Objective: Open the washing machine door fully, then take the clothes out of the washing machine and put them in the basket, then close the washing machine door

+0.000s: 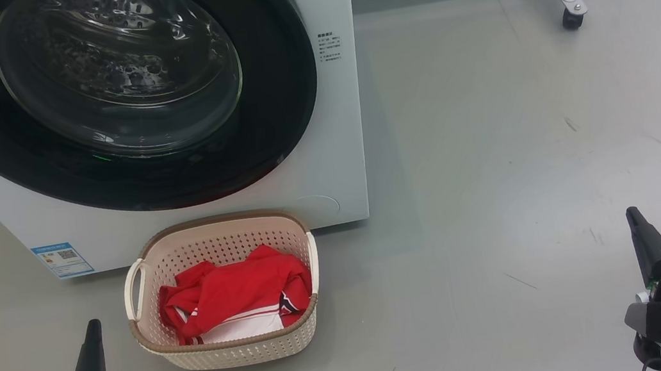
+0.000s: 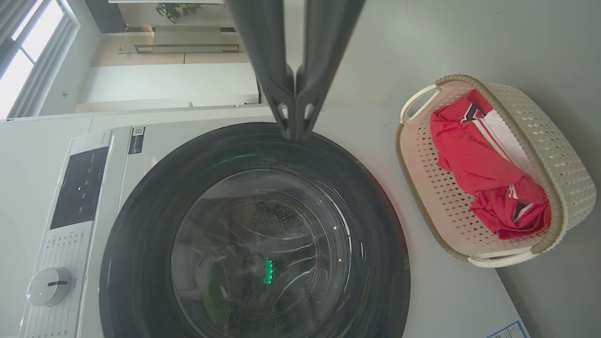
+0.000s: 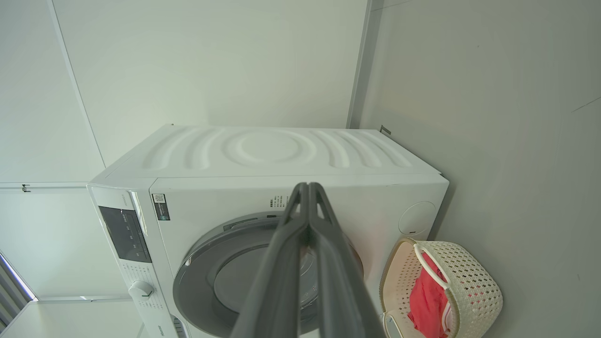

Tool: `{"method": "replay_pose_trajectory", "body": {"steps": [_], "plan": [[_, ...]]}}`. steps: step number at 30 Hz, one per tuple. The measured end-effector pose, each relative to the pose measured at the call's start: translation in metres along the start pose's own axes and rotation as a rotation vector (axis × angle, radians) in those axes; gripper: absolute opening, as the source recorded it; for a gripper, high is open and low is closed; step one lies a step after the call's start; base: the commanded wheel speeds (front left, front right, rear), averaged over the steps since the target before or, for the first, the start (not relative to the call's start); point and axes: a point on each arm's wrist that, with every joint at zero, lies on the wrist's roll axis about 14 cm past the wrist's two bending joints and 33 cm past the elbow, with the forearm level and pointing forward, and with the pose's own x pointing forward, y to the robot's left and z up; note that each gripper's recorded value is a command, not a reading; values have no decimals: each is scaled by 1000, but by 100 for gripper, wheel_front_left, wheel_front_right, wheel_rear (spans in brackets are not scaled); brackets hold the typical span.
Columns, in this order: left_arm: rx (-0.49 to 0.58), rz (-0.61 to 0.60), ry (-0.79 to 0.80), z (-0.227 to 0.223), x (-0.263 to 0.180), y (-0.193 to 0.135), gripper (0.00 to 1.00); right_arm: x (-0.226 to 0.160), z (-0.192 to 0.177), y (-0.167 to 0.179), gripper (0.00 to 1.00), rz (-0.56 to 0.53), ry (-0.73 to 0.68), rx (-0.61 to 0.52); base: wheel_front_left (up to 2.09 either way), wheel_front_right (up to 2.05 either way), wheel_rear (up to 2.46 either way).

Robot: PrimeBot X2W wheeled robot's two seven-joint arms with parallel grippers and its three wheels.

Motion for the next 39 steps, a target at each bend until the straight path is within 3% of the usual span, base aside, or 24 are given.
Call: {"method": "replay_pose_trajectory", "body": {"steps": [39], "plan": [[-2, -2, -1, 1, 0, -1, 0, 0, 0, 0, 0, 0, -1, 1, 0, 0, 0]]}}
